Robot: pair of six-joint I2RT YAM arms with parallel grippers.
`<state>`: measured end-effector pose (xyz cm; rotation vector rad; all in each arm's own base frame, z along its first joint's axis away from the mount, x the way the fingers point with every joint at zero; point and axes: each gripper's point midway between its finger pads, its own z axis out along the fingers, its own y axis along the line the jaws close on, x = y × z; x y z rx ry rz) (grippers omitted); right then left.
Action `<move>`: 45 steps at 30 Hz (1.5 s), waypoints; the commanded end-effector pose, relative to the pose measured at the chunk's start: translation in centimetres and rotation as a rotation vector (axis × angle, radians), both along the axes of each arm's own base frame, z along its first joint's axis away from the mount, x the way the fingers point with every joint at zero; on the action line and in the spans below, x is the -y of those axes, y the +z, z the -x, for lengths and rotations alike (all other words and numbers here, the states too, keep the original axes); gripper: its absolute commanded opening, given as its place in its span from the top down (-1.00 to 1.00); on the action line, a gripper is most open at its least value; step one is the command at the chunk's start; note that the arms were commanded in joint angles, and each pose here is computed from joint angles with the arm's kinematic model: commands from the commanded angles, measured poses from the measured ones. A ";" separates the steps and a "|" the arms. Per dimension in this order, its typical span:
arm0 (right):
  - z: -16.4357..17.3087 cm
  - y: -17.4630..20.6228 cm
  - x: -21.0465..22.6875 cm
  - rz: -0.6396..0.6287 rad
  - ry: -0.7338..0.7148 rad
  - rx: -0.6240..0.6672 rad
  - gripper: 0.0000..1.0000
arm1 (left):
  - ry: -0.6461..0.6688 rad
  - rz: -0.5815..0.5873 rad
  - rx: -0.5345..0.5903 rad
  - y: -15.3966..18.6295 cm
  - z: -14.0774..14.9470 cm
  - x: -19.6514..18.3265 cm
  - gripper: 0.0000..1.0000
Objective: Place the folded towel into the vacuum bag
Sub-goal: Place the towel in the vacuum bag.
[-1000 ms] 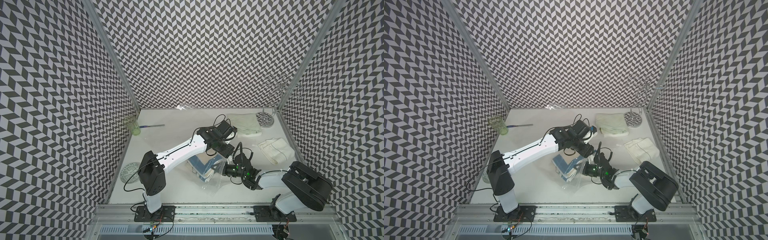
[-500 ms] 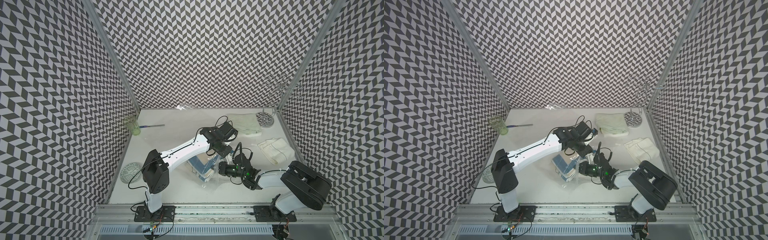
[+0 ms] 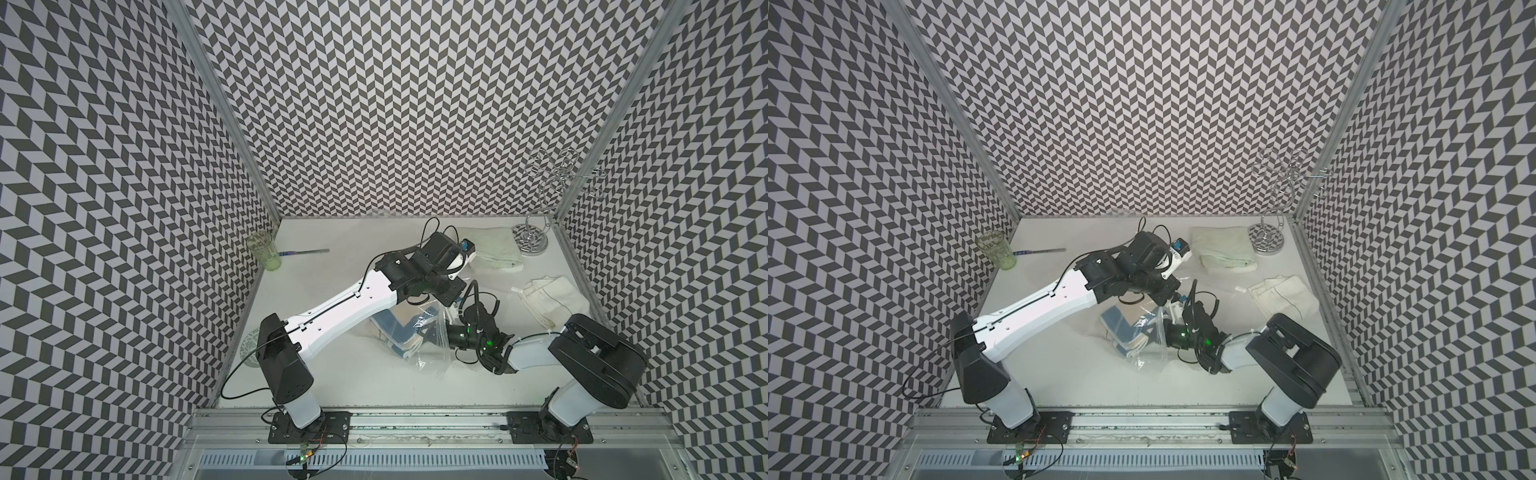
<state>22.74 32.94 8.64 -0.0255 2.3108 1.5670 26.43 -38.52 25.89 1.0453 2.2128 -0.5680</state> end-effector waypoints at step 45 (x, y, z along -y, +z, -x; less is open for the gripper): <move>-0.5 -0.2 -5.6 0.125 0.145 -0.103 0.01 | -0.095 0.195 -0.039 0.5 2.0 2.0 1.00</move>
